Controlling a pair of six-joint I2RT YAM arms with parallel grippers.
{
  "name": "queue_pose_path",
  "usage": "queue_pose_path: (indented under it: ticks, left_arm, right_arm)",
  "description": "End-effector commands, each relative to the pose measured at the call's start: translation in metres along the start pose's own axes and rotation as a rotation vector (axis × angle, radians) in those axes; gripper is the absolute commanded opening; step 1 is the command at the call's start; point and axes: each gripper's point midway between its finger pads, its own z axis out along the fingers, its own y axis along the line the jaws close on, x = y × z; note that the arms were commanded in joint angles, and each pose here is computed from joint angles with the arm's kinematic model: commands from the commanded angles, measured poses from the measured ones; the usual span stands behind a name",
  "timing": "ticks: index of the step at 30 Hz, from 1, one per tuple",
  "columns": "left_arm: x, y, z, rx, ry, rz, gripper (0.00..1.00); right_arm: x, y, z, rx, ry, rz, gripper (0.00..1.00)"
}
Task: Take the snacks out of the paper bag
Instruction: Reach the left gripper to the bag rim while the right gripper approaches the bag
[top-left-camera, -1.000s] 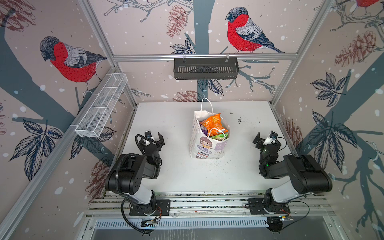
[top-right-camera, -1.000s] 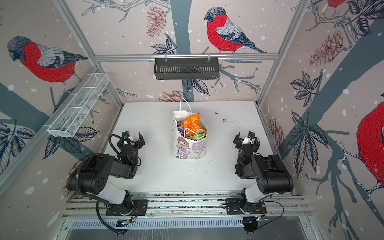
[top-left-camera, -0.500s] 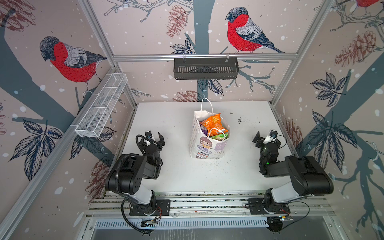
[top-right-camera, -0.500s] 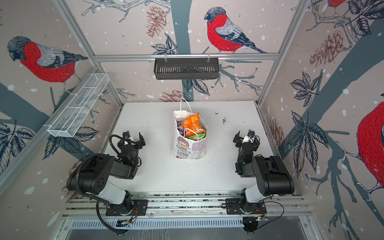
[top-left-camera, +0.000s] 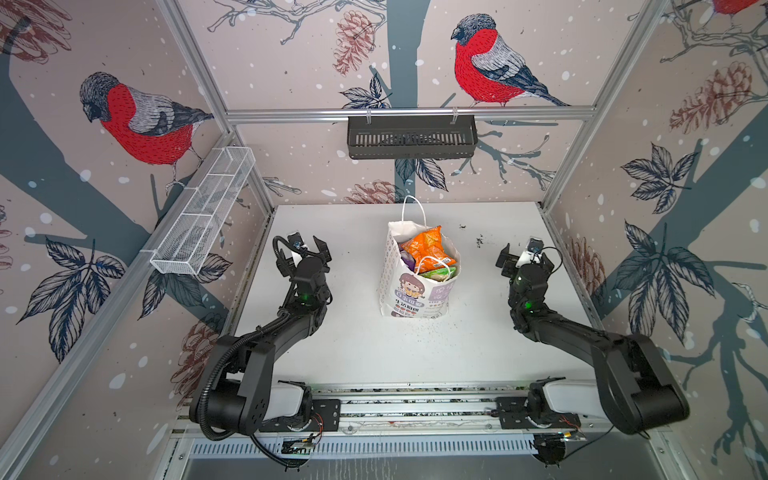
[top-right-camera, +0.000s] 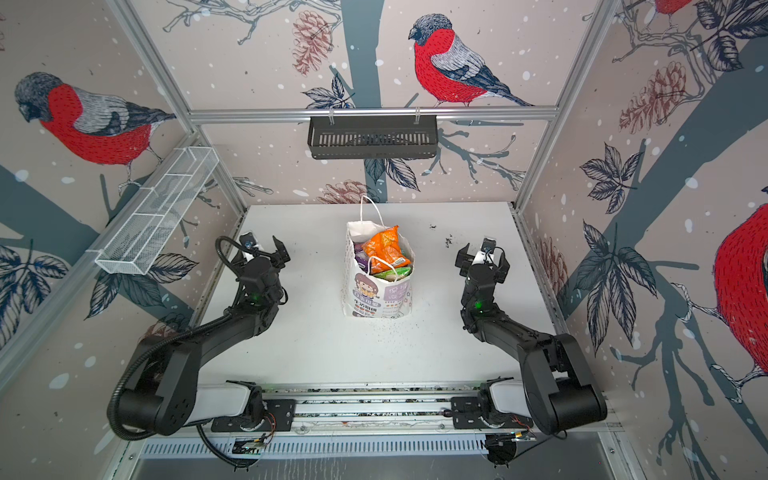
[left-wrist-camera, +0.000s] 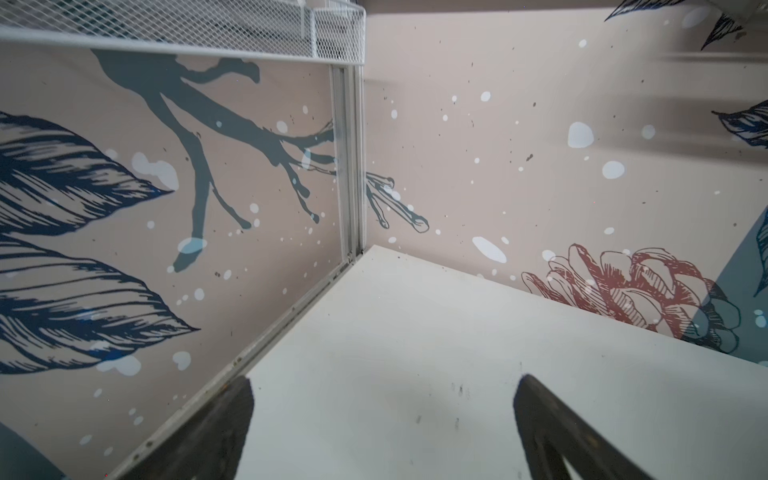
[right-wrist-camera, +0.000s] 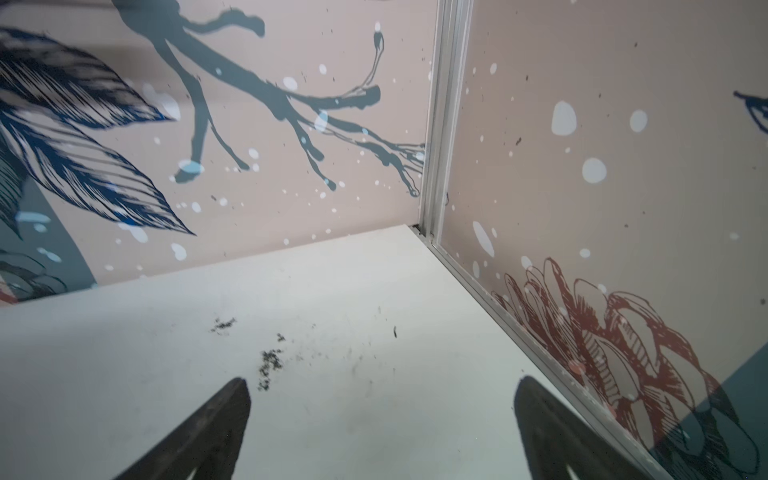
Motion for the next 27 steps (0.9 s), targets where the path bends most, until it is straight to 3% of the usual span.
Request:
queue_pose_path:
  ticks: [1,5,11,21,27]
  left_arm:
    - [0.022,-0.012,-0.006,-0.031,0.185,-0.020,0.98]
    - [0.014,-0.063,-0.025,0.068,0.297,-0.013,0.98]
    - [-0.002,-0.130,-0.054,0.277,0.512,0.036,0.98]
    - [-0.021,-0.178,-0.108,0.580,0.691,0.084,0.97]
    - [-0.018,-0.192,-0.111,0.626,0.729,0.123,0.97]
  right_arm:
    - [0.004,0.020,-0.008,-0.099,0.111,0.059,1.00]
    - [-0.005,0.041,-0.018,-0.223,0.202,0.134,1.00]
    - [-0.004,0.066,-0.032,-0.351,0.363,0.131,1.00]
    - [0.009,0.076,-0.036,-0.384,0.485,0.031,1.00]
    - [0.012,0.078,-0.038,-0.391,0.513,0.010,1.00]
